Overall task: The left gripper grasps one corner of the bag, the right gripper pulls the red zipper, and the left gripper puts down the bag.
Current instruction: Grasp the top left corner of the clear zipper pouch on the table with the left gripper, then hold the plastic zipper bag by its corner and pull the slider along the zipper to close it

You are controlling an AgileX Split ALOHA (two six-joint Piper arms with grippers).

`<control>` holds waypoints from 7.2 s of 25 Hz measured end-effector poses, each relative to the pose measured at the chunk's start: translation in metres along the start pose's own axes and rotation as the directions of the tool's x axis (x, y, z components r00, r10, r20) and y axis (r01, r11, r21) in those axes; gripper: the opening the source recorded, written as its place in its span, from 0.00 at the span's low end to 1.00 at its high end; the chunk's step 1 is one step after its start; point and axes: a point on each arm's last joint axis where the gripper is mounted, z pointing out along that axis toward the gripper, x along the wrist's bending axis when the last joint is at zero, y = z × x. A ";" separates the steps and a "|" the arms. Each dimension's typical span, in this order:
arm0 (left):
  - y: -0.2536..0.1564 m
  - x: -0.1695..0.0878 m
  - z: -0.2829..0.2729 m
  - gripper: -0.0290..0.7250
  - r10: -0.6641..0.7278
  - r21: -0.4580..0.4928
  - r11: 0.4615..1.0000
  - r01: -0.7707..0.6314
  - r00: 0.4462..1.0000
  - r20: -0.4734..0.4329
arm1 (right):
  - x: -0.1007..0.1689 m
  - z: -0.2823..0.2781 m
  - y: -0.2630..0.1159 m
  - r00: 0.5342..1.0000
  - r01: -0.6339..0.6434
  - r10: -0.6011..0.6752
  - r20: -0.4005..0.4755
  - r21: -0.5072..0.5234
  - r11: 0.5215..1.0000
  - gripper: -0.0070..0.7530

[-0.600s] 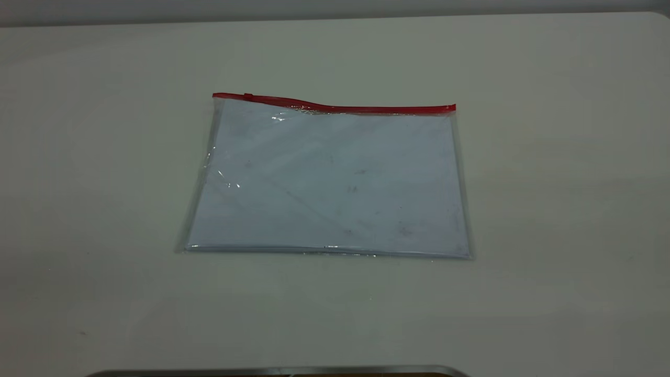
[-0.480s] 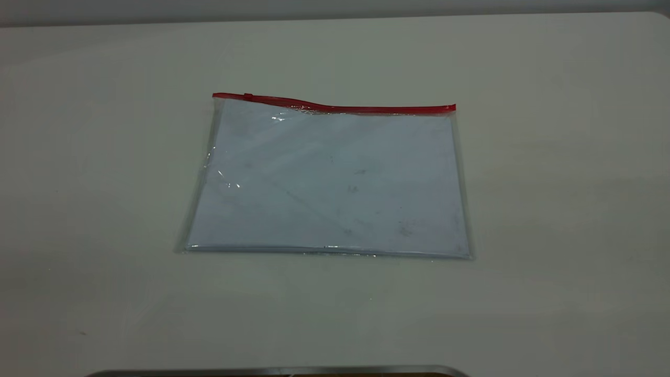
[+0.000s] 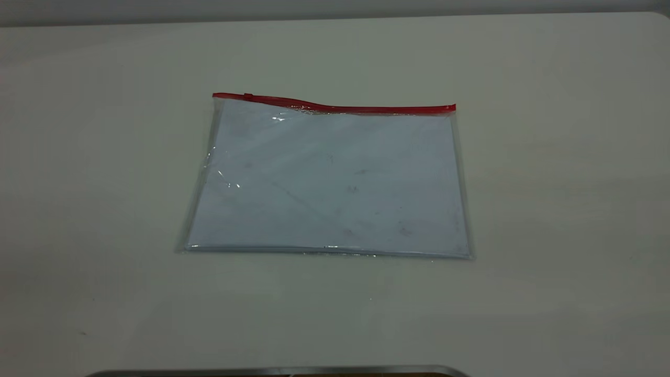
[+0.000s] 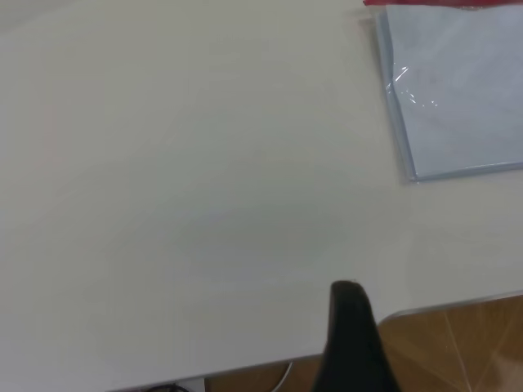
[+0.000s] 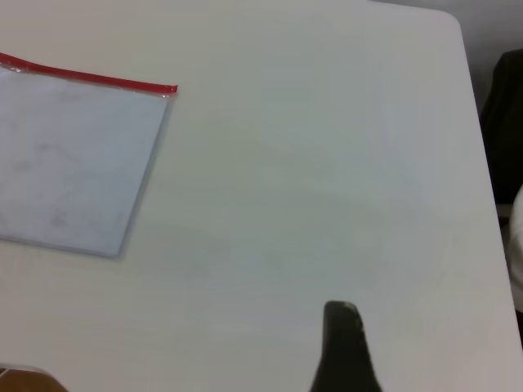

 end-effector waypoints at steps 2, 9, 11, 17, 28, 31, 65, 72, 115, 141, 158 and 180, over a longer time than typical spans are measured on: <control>0.000 0.000 0.000 0.82 0.000 0.000 1.000 0.000 1.000 0.000 | 0.000 0.000 0.000 1.000 0.000 0.000 0.000 0.000 1.000 0.77; 0.000 0.000 0.000 0.82 0.000 0.000 1.000 0.000 1.000 0.000 | 0.000 0.000 0.000 1.000 0.000 0.000 0.000 0.000 1.000 0.77; 0.000 0.000 0.000 0.82 0.000 0.000 1.000 0.000 1.000 0.000 | 0.000 0.000 0.000 1.000 0.000 0.000 0.000 0.000 1.000 0.77; 0.000 0.000 0.000 0.82 0.000 0.000 1.000 0.000 1.000 0.000 | 0.000 0.000 0.000 1.000 0.000 0.000 0.000 0.000 1.000 0.77; 0.003 0.000 0.000 0.82 -0.017 -0.002 1.000 0.017 1.000 0.000 | 0.000 0.000 0.000 1.000 0.000 0.000 -0.001 0.000 1.000 0.77; 0.021 0.002 -0.001 0.82 -0.059 -0.009 0.998 0.059 0.998 -0.002 | 0.000 0.000 0.000 1.000 -0.002 0.002 -0.001 -0.003 1.000 0.77; 0.159 0.015 0.373 0.82 -0.217 0.458 0.886 0.071 0.936 0.276 | -0.014 0.169 0.103 0.995 -0.068 0.090 -0.042 0.379 0.923 0.77; 0.140 0.009 0.419 0.82 -0.240 0.466 0.883 0.057 0.908 0.344 | -0.016 0.220 0.108 0.994 -0.069 0.103 -0.044 0.485 0.872 0.77; 0.070 -0.034 0.525 0.75 -0.279 0.399 0.914 0.075 0.830 0.482 | -0.012 0.266 0.091 0.991 -0.033 0.098 -0.094 0.534 0.845 0.77; 0.160 -0.056 0.507 0.11 0.609 -0.388 0.652 -0.651 0.145 0.780 | 0.048 0.344 0.102 0.866 0.326 -0.147 -0.478 0.316 0.891 0.77; 0.166 -0.102 0.499 0.11 0.688 -0.539 0.607 -0.584 0.046 0.724 | 0.134 0.427 0.096 0.633 0.402 -0.211 -0.745 0.083 0.912 0.77; 0.166 -0.131 0.493 0.11 0.687 -0.565 0.615 -0.550 0.021 0.727 | 0.147 0.445 0.097 0.598 0.330 -0.175 -0.782 0.041 0.943 0.56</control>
